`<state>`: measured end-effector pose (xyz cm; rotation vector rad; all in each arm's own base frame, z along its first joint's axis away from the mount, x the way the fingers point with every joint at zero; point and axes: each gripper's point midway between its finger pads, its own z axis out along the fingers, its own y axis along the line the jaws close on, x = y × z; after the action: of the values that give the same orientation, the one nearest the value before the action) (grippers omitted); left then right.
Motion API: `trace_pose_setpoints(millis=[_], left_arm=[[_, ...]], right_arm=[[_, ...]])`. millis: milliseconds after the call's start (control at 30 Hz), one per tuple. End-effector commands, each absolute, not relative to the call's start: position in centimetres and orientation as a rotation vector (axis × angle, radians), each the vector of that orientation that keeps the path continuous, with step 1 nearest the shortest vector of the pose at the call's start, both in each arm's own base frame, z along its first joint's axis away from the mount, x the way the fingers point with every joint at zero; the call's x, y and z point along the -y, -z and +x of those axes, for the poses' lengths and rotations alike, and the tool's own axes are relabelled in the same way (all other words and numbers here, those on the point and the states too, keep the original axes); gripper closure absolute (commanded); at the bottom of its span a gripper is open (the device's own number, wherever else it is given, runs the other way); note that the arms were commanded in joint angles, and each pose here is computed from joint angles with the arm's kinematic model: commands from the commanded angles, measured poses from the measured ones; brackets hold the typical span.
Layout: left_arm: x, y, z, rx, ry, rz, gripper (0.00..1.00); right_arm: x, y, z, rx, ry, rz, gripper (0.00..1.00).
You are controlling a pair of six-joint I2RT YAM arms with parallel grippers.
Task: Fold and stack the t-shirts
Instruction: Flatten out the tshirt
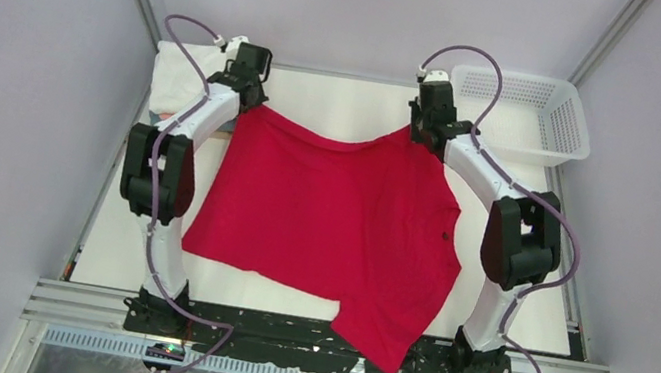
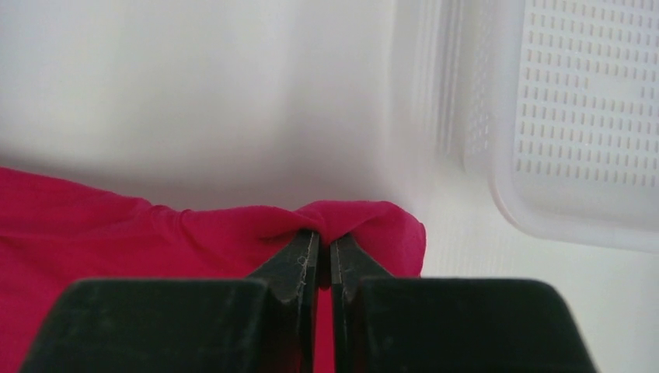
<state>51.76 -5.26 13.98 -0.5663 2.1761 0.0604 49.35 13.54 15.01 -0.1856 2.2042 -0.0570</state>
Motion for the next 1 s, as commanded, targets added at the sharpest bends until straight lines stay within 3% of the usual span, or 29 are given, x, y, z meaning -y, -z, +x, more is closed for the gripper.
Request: trace_pose_setpoints(millis=[0,200,267,433,467,500,533,567,733,967], left_arm=[[4.8,-13.4,52.9,-2.222,-0.097,-0.623,1.0],[4.7,-11.8,53.6,-2.288,-0.156,-0.649,0.99],[4.9,-11.8,53.7,-2.305,-0.153,-0.643,0.8],[6.5,-13.2,54.4,-2.297,-0.031,-0.586,0.43],[7.1,-14.0,54.4,-2.292,0.01,-0.562,0.35],[7.6,-14.8,54.3,-2.287,0.042,-0.538,0.26],[8.1,-15.6,54.2,-2.283,0.066,-0.51,0.11],[8.5,-16.3,53.9,-2.283,0.091,-0.485,0.03],[9.6,-18.4,51.2,-2.283,0.14,-0.432,0.0],[12.0,-16.5,44.3,-2.374,0.259,-0.364,0.0]], right_arm=[[-12.1,-16.5,52.4,-2.151,0.144,-0.1,0.88],[-11.0,-14.4,55.2,-2.17,0.219,-0.029,0.85],[-10.7,-13.9,56.2,-2.166,0.224,0.005,0.76],[-11.4,-14.9,60.0,-2.069,0.188,0.04,0.6],[-11.8,-15.2,60.3,-2.059,0.17,0.028,0.55],[-12.4,-15.6,60.5,-2.046,0.13,0.014,0.42],[-12.8,-16.0,60.4,-2.042,0.101,0.004,0.37],[-13.4,-16.6,60.2,-2.033,0.055,-0.019,0.28],[-15.5,-19.0,57.2,-2.013,-0.083,-0.086,0.02],[-17.2,-14.4,47.9,-2.226,-0.325,-0.015,0.05]])
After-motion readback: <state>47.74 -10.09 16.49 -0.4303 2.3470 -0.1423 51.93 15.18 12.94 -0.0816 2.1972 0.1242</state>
